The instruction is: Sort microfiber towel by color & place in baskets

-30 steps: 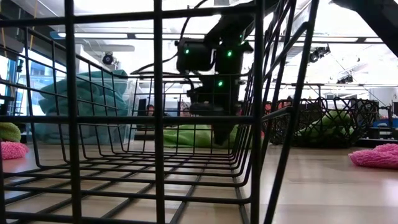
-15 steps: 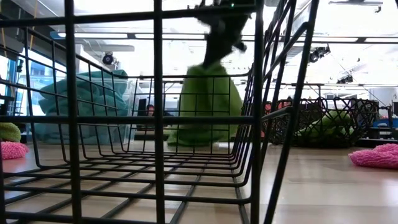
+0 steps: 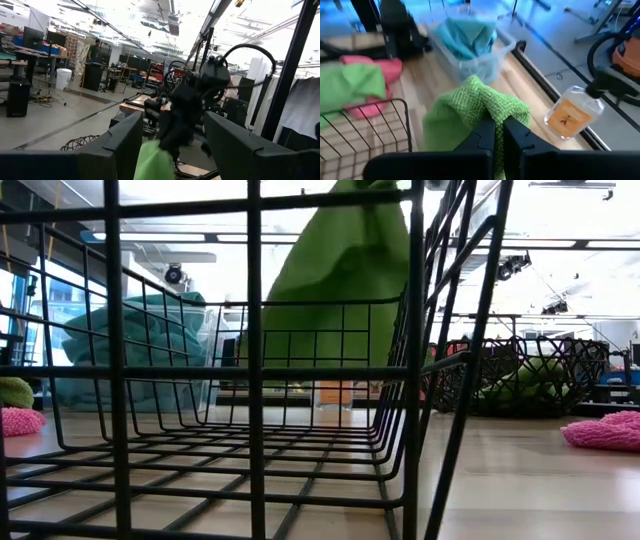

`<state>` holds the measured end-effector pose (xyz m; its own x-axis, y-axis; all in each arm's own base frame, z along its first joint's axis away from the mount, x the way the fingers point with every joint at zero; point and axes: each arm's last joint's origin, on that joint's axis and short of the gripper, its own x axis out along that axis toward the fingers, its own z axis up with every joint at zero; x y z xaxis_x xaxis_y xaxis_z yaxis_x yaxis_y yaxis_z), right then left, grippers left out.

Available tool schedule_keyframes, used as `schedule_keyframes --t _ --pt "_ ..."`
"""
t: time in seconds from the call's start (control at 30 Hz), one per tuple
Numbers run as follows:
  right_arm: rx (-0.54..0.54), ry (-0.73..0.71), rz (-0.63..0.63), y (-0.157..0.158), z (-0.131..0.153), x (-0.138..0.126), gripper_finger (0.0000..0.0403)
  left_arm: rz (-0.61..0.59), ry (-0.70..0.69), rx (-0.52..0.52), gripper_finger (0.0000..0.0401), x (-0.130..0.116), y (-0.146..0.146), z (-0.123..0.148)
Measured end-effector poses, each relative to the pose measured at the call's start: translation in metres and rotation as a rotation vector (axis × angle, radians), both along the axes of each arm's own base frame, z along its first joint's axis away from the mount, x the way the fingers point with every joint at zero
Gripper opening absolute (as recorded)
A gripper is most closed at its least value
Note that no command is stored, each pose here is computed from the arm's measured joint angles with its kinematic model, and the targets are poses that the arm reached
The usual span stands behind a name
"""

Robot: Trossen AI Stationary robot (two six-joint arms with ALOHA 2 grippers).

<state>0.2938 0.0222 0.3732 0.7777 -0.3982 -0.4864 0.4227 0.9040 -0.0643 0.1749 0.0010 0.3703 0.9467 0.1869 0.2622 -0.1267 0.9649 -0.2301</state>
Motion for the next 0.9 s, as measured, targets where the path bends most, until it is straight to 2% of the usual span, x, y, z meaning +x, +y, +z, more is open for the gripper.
schedule_keyframes --t 0.23,0.47,0.63,0.9 --pt "0.024 -0.293 0.042 0.002 0.013 -0.047 0.0 0.002 0.0 0.0 0.0201 0.0 0.0 0.0" --pt "0.039 -0.581 0.207 0.0 0.034 -0.064 0.0 0.003 -0.001 0.0 0.0201 0.0 0.0 0.0" --pt "0.055 -0.635 0.345 0.004 0.04 -0.063 0.0 0.003 0.0 -0.001 0.0201 0.0 0.0 0.0" --pt "0.057 -0.629 0.356 0.004 0.039 -0.063 0.0 0.003 0.0 -0.001 0.0201 0.0 0.0 0.0"
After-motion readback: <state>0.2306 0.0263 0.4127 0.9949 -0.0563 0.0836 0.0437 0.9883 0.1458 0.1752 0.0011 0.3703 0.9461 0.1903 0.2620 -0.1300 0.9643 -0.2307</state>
